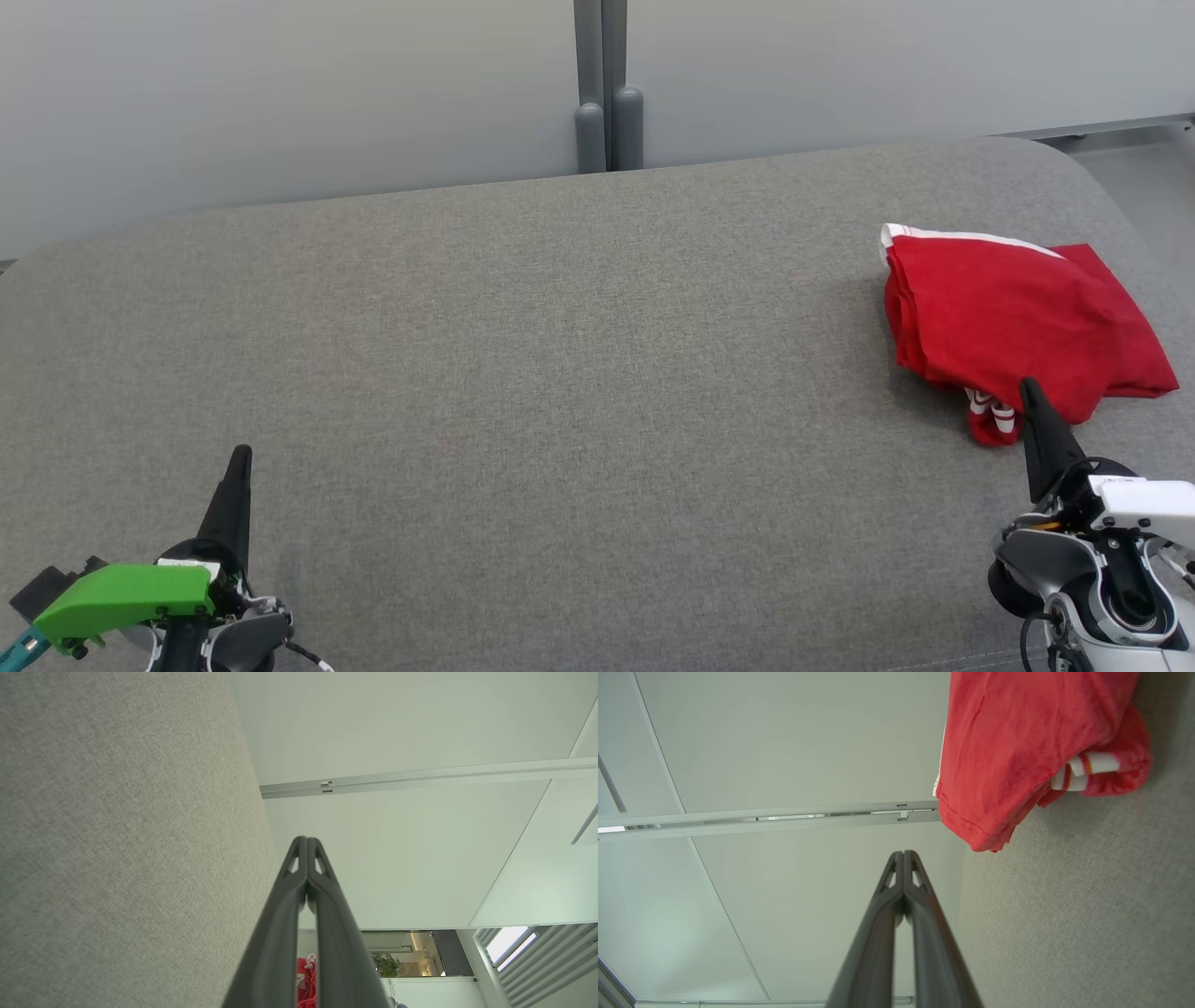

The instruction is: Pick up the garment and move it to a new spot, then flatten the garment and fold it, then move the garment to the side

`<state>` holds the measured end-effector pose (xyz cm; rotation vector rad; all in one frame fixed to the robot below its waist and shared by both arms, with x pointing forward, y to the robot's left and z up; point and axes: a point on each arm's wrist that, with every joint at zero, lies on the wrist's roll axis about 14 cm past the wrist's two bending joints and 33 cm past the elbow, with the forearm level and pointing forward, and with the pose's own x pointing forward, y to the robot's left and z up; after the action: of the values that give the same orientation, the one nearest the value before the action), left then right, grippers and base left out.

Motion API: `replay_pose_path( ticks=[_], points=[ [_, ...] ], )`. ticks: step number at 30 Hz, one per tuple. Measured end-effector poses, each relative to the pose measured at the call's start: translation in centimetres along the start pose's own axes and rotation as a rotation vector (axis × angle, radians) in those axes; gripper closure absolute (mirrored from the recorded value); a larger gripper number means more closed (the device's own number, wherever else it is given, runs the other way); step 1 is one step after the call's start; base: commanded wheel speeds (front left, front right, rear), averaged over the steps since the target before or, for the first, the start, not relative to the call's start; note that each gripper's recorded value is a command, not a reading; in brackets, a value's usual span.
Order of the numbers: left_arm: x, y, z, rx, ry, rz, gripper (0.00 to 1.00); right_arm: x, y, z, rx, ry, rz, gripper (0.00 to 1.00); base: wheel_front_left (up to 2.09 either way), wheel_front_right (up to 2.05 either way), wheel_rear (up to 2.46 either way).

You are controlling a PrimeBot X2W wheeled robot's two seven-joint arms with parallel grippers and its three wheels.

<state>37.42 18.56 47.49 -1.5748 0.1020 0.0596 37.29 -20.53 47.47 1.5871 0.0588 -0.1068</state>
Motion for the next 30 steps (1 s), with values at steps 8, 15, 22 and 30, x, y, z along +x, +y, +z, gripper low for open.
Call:
replay_pose_path(
  ticks=[8, 15, 22, 30],
  points=[
    [0.0, 0.01, 0.01, 0.0, 0.0, 0.0, 1.0, 0.0, 0.01, 0.01, 0.0, 0.0, 0.001, 1.0, 0.0, 0.0, 0.0],
    [0.0, 0.01, 0.03, -0.001, -0.001, 0.0, 1.0, 0.0, 0.01, 0.03, 0.0, -0.001, 0.002, 1.0, 0.0, 0.0, 0.0],
    [0.0, 0.01, 0.07, -0.001, -0.002, 0.0, 1.0, 0.0, 0.01, 0.04, 0.001, -0.001, 0.002, 1.0, 0.0, 0.0, 0.0],
    [0.0, 0.02, 0.13, -0.001, -0.004, 0.0, 1.0, 0.0, 0.01, 0.01, 0.002, -0.002, 0.002, 1.0, 0.0, 0.0, 0.0]
  ],
)
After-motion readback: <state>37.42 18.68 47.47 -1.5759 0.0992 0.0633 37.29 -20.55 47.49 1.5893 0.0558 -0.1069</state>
